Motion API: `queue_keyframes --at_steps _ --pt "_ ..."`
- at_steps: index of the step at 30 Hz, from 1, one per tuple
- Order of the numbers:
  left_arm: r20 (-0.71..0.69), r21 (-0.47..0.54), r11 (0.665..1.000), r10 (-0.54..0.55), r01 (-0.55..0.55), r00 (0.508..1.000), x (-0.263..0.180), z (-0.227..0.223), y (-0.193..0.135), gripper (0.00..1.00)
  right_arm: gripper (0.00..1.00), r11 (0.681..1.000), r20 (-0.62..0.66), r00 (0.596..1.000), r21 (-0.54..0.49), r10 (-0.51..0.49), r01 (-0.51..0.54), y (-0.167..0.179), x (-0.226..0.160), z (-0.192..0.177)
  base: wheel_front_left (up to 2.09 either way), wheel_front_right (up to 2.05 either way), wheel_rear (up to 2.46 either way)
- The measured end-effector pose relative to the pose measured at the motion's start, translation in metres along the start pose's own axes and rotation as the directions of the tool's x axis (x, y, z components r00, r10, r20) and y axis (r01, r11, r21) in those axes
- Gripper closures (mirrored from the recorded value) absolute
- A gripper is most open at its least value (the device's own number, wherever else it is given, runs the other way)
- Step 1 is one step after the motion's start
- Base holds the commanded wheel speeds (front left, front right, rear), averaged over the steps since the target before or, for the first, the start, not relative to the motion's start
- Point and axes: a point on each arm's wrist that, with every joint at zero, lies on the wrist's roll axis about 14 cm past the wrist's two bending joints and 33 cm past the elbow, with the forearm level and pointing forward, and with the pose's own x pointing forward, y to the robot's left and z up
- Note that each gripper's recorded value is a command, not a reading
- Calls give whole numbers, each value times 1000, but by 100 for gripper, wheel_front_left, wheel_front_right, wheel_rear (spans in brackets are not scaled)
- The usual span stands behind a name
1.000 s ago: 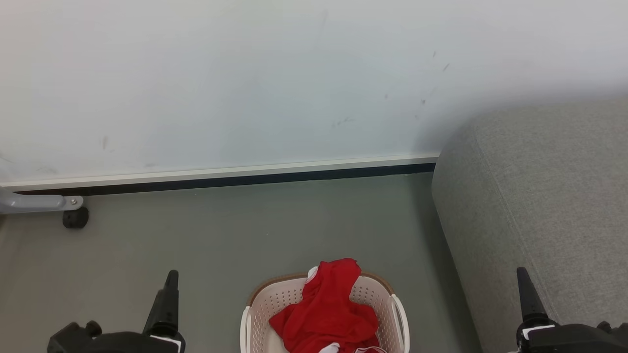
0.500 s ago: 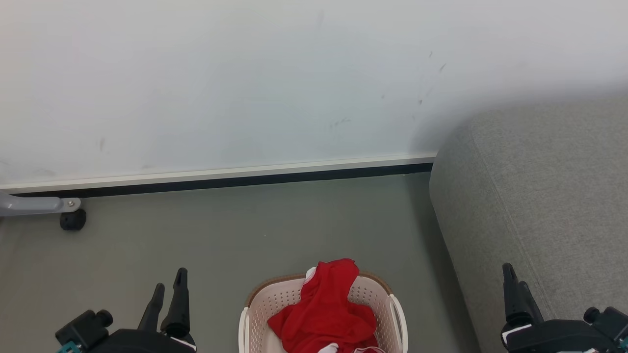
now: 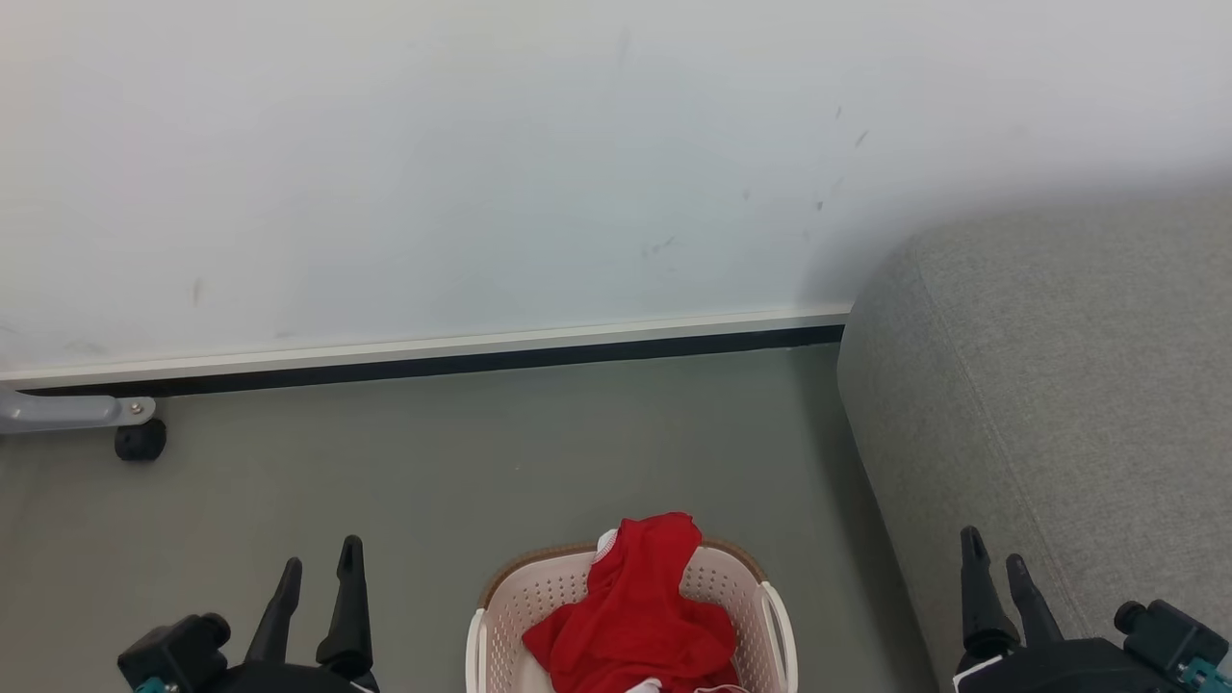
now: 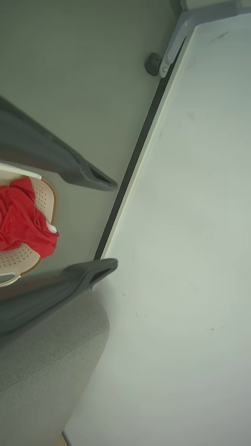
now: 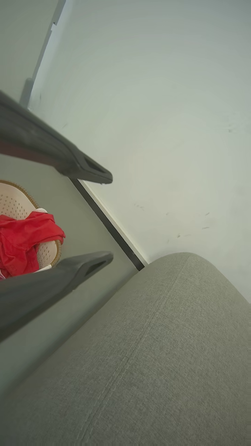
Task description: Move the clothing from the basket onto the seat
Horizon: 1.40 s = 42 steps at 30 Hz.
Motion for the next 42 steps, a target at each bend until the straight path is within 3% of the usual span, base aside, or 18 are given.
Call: queue_keyframes --at_steps 16,33,37,42 --pt "69 239 971 -22 5 997 -6 10 -4 0 0 969 34 998 -244 52 -42 13 -9 -1 0 0 0" --pt "101 433 901 -57 8 993 -15 8 -4 0 0 879 70 989 -470 132 -84 27 -14 0 0 0 0" --pt "101 466 884 -71 16 992 -16 7 -6 0 0 860 70 986 -502 150 -95 31 -15 -1 0 0 0" --pt "89 466 885 -62 13 994 -18 3 -3 0 0 860 70 987 -502 147 -93 30 -15 -2 0 0 0"
